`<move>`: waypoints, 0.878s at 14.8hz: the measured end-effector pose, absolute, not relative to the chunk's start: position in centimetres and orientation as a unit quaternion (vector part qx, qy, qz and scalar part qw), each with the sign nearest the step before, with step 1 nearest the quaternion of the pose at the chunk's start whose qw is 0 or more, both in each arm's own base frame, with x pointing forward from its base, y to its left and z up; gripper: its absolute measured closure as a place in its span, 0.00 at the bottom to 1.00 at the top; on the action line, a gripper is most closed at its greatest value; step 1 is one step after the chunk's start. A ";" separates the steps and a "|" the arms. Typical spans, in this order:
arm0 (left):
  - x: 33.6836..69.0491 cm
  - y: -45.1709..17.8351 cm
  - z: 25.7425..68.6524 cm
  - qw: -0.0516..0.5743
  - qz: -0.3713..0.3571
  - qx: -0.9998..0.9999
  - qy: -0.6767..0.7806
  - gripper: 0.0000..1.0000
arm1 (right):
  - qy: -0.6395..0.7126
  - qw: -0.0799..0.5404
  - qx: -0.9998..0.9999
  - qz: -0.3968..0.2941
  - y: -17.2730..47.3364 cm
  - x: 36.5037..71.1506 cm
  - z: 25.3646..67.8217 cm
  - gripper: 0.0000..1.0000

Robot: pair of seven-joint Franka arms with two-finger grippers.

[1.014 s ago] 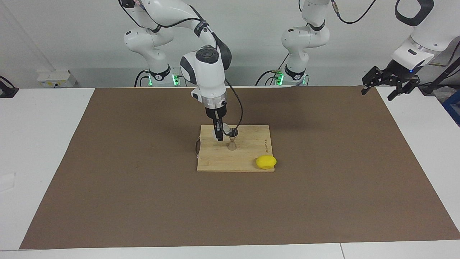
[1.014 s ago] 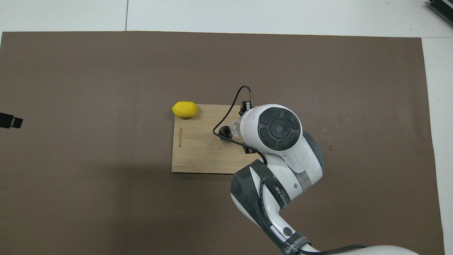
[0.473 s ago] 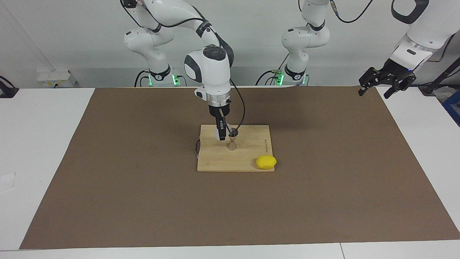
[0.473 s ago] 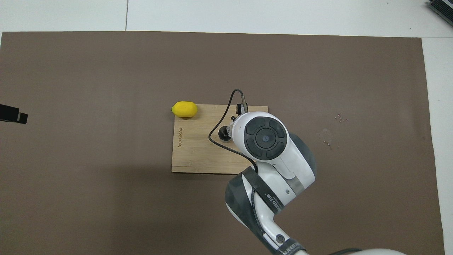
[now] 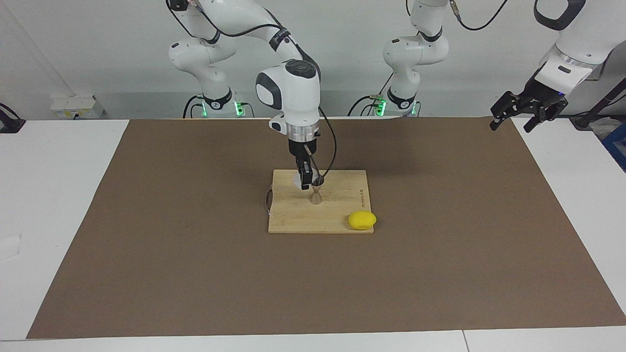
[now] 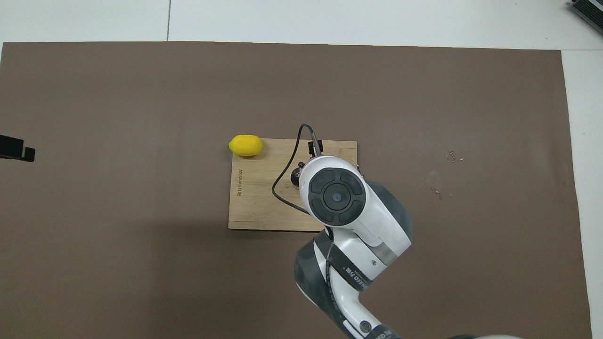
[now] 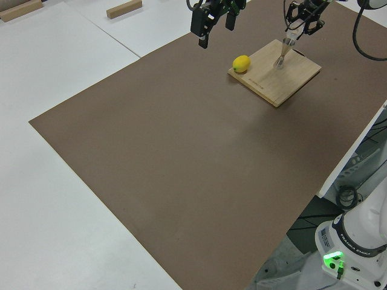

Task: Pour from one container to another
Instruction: 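Tilt the clear glass over the metal cup with the right gripper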

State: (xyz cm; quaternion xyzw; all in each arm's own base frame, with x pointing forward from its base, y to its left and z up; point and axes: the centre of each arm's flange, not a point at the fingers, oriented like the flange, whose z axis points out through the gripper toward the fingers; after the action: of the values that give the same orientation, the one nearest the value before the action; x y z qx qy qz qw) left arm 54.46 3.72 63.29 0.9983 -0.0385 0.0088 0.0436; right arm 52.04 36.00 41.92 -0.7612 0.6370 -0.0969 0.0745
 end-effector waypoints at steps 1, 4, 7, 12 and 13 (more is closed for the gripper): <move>54.5 3.5 63.3 0.044 0.009 0.998 -0.038 0.00 | 0.634 0.074 -0.763 -0.101 36.1 52.0 41.9 0.49; 54.5 3.5 63.3 0.044 0.009 0.998 -0.036 0.00 | 0.625 0.070 -0.769 -0.116 36.0 52.0 41.9 0.49; 54.4 4.0 63.4 0.044 0.010 0.998 -0.032 0.00 | 0.623 0.069 -0.770 -0.118 36.0 52.0 41.9 0.49; 54.1 4.2 63.7 0.043 0.012 0.999 -0.030 0.00 | 0.623 0.069 -0.770 -0.118 36.0 52.0 41.9 0.49; 54.1 4.2 63.9 0.043 0.012 0.999 -0.030 0.00 | 0.623 0.069 -0.770 -0.118 36.0 52.0 41.9 0.49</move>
State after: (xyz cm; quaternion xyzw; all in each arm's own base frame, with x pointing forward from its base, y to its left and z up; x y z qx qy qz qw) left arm 54.06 4.18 63.85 0.9985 -0.0301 0.0124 0.0434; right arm 52.01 36.00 41.87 -0.7701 0.6231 -0.1181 0.0688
